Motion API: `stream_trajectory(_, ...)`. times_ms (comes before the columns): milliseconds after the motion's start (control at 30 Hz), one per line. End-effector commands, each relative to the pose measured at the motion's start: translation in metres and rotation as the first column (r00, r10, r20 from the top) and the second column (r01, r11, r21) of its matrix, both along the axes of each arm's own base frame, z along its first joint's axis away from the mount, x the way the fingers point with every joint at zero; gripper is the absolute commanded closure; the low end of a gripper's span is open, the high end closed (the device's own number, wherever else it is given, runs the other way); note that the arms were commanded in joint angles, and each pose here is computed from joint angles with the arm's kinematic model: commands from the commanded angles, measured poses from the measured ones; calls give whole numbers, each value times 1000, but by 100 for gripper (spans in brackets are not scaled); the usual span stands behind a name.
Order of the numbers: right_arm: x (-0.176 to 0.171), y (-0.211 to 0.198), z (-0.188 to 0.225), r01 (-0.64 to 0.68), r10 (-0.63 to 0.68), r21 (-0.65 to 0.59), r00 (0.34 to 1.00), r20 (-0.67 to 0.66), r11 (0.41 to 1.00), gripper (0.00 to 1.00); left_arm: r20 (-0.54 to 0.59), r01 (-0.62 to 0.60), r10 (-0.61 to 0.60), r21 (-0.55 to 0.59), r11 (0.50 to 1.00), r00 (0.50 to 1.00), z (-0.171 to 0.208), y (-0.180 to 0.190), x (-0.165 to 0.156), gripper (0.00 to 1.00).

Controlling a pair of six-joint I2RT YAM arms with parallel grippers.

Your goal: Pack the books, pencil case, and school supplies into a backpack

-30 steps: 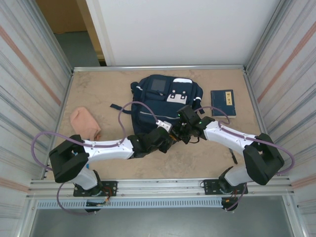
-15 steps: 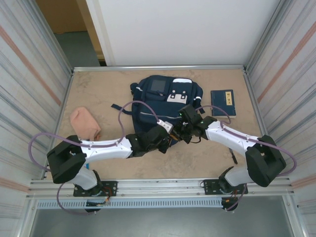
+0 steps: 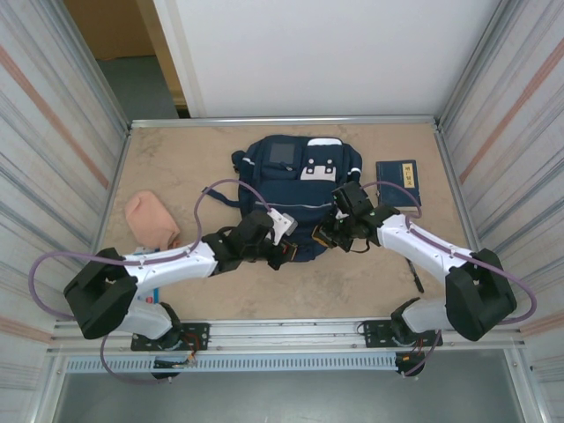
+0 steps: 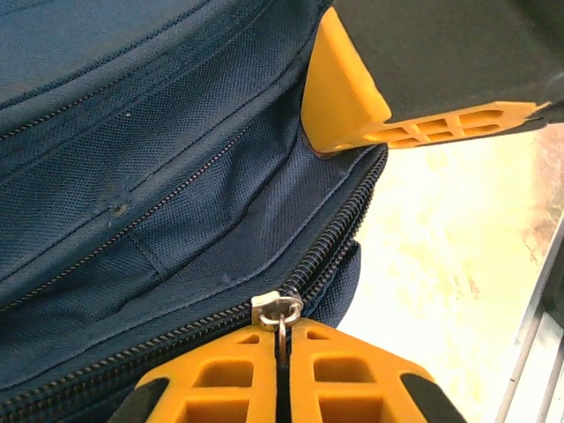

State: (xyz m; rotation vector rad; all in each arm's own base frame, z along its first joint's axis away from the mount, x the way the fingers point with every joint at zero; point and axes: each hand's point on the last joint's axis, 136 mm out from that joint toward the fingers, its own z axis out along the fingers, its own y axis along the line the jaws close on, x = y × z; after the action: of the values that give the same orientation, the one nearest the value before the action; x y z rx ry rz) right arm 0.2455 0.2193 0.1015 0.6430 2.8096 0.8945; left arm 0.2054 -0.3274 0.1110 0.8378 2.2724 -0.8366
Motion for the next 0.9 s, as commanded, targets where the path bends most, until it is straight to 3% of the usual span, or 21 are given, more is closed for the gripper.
stream_trajectory(0, 10, -13, 8, -19, 22, -54, 997, 71, 998, 100, -10, 71, -71, 1, 997, 997, 0, 3, -5, 100)
stream_trajectory(267, 10, -32, 5, -62, 69, -99, 995, 74, 993, 100, -30, -176, 179, 67, 982, 983, 1, 70, 42, 100)
stream_trajectory(400, 18, -42, 4, -67, 78, -118, 993, 92, 991, 100, -9, -142, 143, 59, 988, 990, 8, 74, 38, 100)
stream_trajectory(533, 25, -50, 2, -76, 88, -125, 992, 93, 989, 100, -29, -87, 86, -54, 995, 996, 22, 53, 35, 100)
stream_trajectory(733, 16, -43, 21, -49, 49, 3, 996, 78, 999, 63, -2, -5, 5, -26, 1000, 1000, 24, 19, 22, 100)
stream_trajectory(800, 1, -48, 27, 35, -36, 11, 999, 42, 999, 46, -36, 5, -7, -58, 998, 999, 28, 8, 17, 100)
stream_trajectory(867, -18, -61, 26, 172, -173, -25, 985, -24, 985, 39, -50, 12, -18, -111, 994, 999, 36, -5, 10, 100)
